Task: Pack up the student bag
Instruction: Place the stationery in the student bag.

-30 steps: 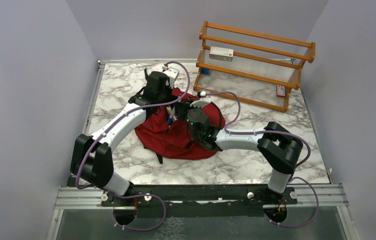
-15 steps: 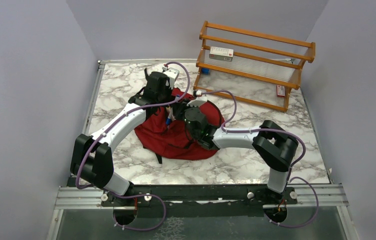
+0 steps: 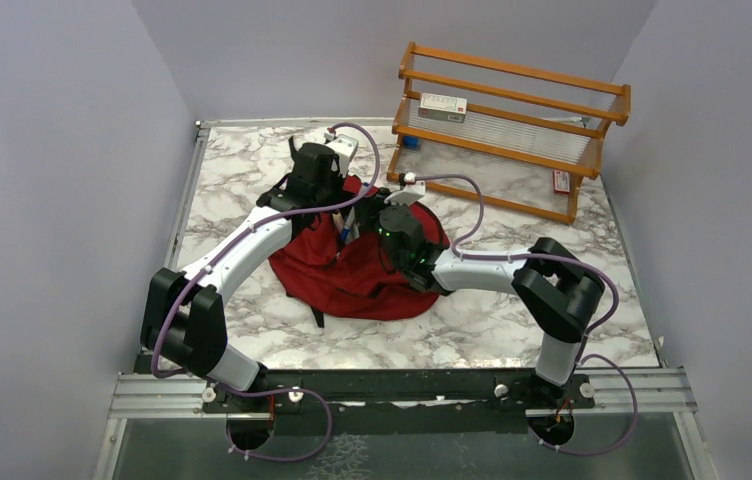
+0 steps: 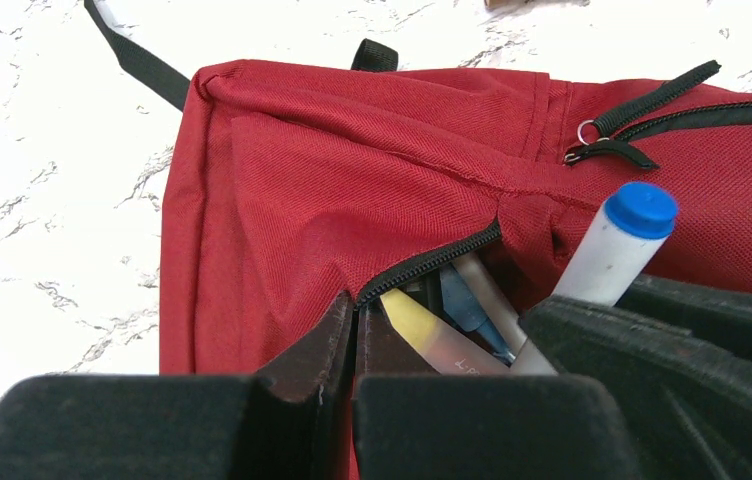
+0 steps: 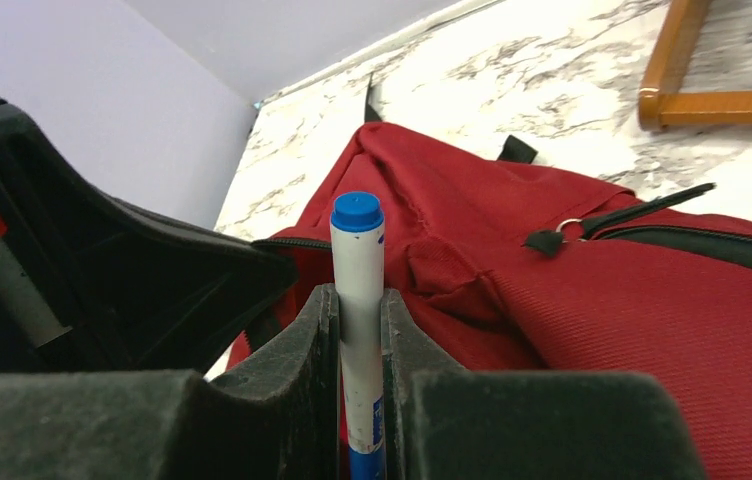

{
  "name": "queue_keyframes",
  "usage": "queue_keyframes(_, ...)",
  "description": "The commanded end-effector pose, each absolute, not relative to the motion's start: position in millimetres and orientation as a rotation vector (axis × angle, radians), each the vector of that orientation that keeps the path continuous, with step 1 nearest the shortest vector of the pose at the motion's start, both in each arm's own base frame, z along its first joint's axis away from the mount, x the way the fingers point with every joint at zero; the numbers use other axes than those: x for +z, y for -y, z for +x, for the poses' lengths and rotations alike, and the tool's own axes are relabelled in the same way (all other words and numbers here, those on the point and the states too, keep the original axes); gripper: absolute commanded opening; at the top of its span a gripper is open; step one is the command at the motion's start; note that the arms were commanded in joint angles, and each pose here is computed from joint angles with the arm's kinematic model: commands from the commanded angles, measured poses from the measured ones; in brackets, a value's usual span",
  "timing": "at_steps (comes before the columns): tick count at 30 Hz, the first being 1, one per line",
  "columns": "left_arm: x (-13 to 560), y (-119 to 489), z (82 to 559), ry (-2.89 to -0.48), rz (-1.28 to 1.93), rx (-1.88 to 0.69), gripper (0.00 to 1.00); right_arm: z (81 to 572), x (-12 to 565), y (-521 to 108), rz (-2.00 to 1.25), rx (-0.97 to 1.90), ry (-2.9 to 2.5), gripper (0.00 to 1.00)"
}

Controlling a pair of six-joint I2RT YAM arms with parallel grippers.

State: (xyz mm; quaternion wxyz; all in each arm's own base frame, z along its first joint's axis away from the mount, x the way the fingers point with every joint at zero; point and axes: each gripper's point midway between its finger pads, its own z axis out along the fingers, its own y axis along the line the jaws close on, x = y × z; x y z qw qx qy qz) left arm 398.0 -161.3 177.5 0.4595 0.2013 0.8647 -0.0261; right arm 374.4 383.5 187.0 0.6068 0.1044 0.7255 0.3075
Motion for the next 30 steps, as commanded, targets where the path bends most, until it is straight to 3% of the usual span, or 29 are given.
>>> queue_keyframes(1, 208, 156, 406, -2.051, 0.447, -0.059, 0.0, 369, 178, -404, 0.175, 0.771, -1.733, 0.01)
queue_keyframes(9, 207, 157, 406, -2.052, 0.45, -0.066, 0.0, 356, 127, -427, 0.076, 0.801, -1.908, 0.05)
queue_keyframes(17, 207, 157, 406, -2.053, 0.452, -0.063, 0.0, 359, 121, -446, -0.001, 0.83, -1.965, 0.21)
queue_keyframes(26, 207, 157, 406, -2.053, 0.452, -0.064, 0.0, 349, 145, -424, -0.018, 0.86, -1.929, 0.5)
queue_keyframes(30, 207, 157, 406, -2.053, 0.451, -0.066, 0.0, 337, 162, -407, -0.045, 0.863, -1.904, 0.52)
